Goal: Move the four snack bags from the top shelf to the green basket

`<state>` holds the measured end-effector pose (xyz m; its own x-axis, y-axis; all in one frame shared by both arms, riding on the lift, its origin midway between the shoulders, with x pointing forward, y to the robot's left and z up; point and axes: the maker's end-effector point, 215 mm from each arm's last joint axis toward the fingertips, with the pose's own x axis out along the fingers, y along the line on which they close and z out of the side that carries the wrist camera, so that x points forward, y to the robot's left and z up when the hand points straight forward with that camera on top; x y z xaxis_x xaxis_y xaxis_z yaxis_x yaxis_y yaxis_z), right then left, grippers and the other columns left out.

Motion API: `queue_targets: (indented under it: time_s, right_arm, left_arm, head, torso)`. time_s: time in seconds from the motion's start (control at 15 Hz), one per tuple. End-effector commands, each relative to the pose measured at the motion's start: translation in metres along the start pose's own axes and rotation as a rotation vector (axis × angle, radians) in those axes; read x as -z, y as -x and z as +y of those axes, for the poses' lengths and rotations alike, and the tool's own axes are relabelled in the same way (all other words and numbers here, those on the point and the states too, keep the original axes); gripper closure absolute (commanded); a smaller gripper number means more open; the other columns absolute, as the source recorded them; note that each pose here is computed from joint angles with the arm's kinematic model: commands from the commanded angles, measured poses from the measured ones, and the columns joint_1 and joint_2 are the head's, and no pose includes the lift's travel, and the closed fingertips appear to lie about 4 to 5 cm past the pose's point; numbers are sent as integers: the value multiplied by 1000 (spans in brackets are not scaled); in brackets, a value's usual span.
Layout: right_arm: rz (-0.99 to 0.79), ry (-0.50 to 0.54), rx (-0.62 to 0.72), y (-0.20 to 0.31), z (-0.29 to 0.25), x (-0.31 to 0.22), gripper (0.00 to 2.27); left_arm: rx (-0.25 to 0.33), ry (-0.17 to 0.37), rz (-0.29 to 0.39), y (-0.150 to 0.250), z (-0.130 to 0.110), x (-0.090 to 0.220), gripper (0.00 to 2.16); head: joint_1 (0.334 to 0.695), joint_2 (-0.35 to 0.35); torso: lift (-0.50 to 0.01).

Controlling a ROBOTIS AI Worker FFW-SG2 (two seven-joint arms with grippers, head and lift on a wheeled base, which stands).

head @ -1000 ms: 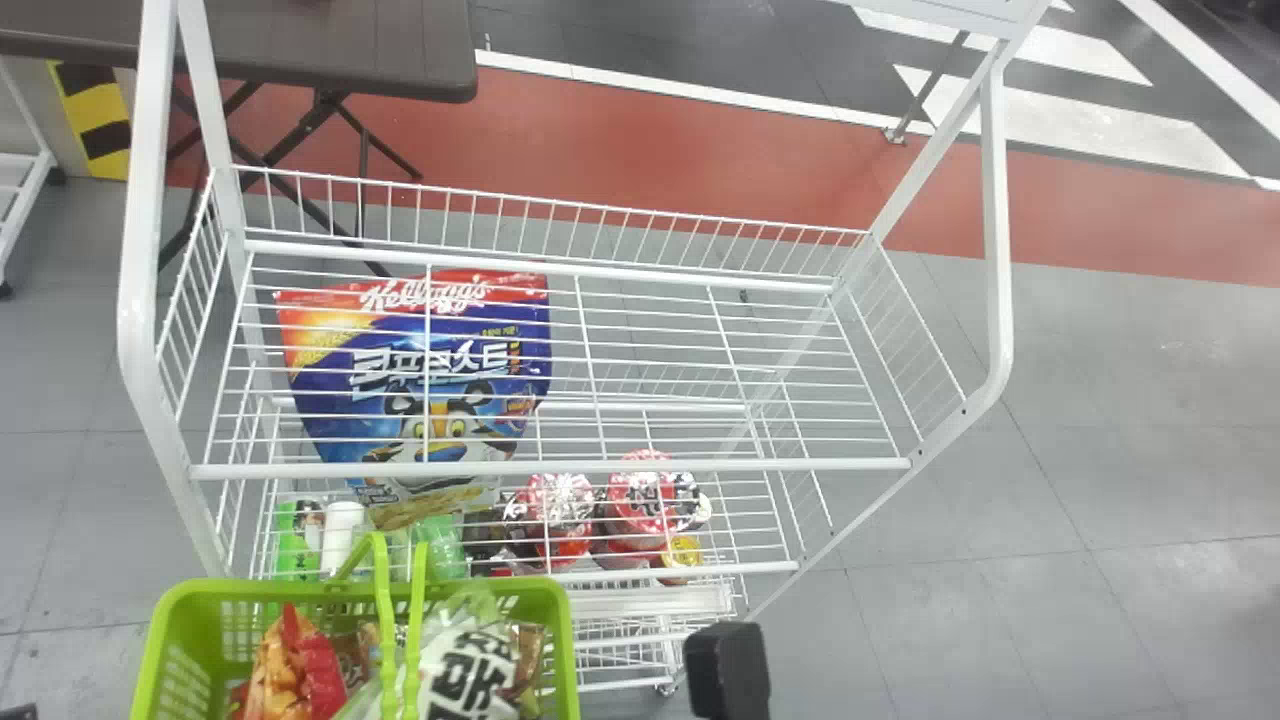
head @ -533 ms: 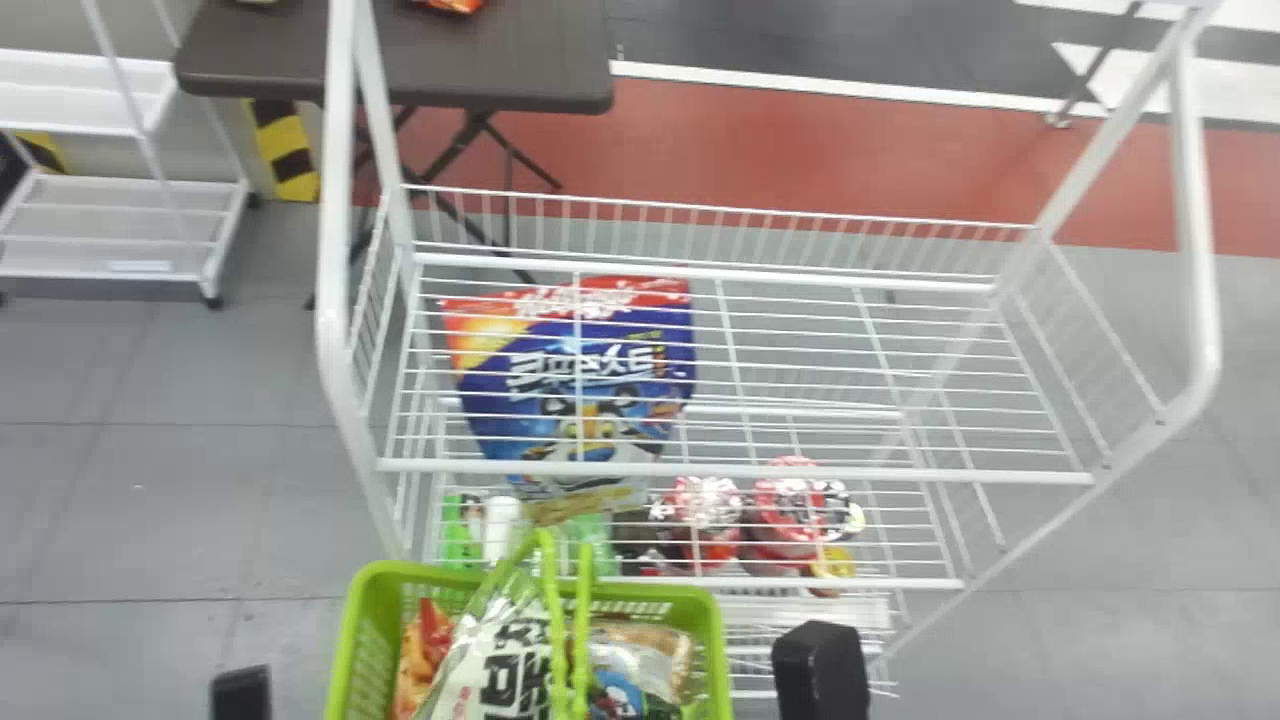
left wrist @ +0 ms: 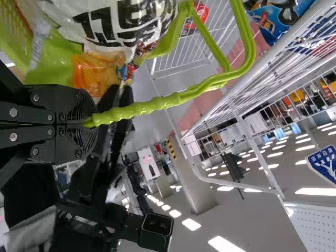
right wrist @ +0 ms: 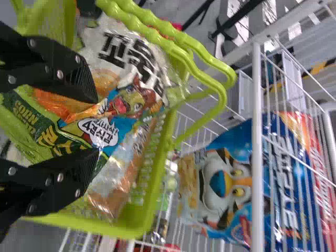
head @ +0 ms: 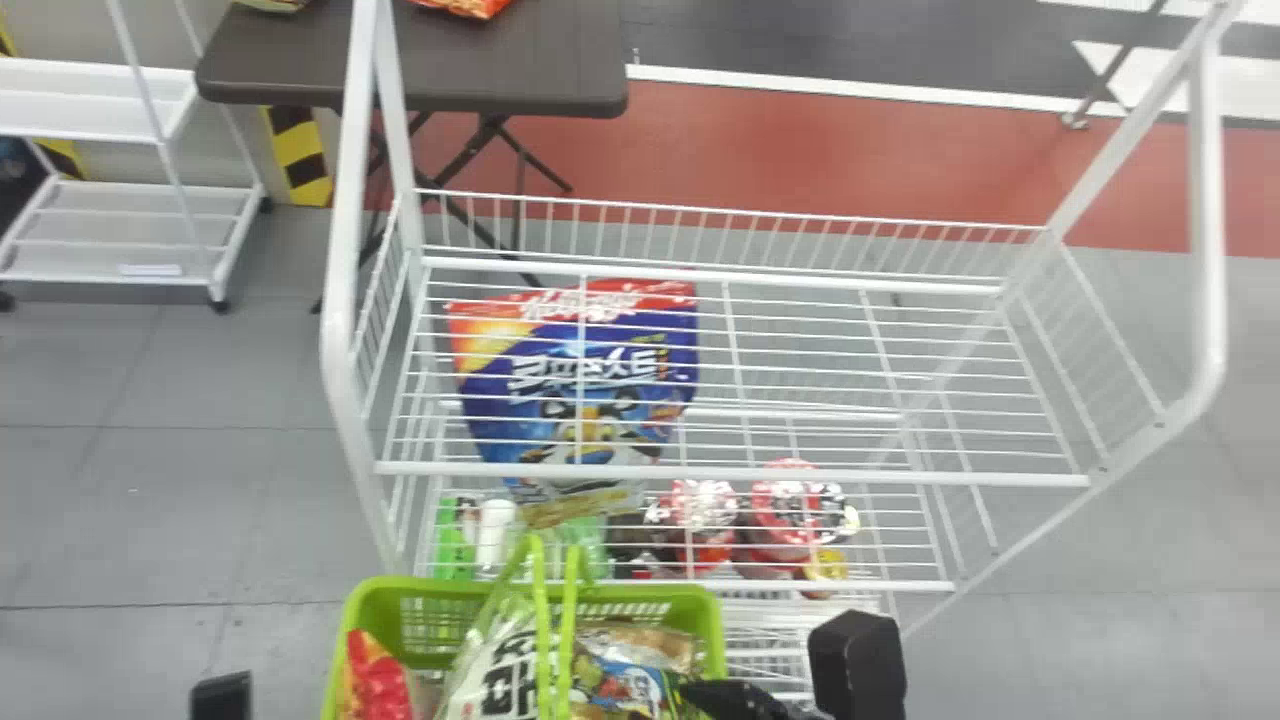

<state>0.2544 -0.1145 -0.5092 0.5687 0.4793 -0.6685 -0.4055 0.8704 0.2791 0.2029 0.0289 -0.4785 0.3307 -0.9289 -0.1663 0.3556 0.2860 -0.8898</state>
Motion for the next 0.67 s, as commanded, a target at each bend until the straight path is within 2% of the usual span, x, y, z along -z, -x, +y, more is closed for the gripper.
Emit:
queue_targets:
  time_s: [0.0,0.2,0.33,0.47,0.6]
  right_arm:
    - [-140,33,47,10,-20,-39,56]
    - [-476,137,150,45,-36,-119,53]
    - [-732,168,236,89,-40,-161,49]
    - [-883,94,297,118,-51,-173,49]
    - [-902,36,342,119,-66,-159,49]
  left_arm:
    - [0,-1,1,1,0,0,1686]
    - [1,0,-1,1,0,0,1686]
    - [1,-3,-2,0,0,-1,1686]
    - [-1,-3,-1,-1,0,-1,1686]
    - [-1,-3,0,-1,0,0,1686]
  head:
    - [695,-224]
    - [695,-264]
    - [695,-279]
    - [695,-301]
    - [695,-350]
  torso:
    - [0]
    - [0]
    - [0]
    - [0]
    - [0]
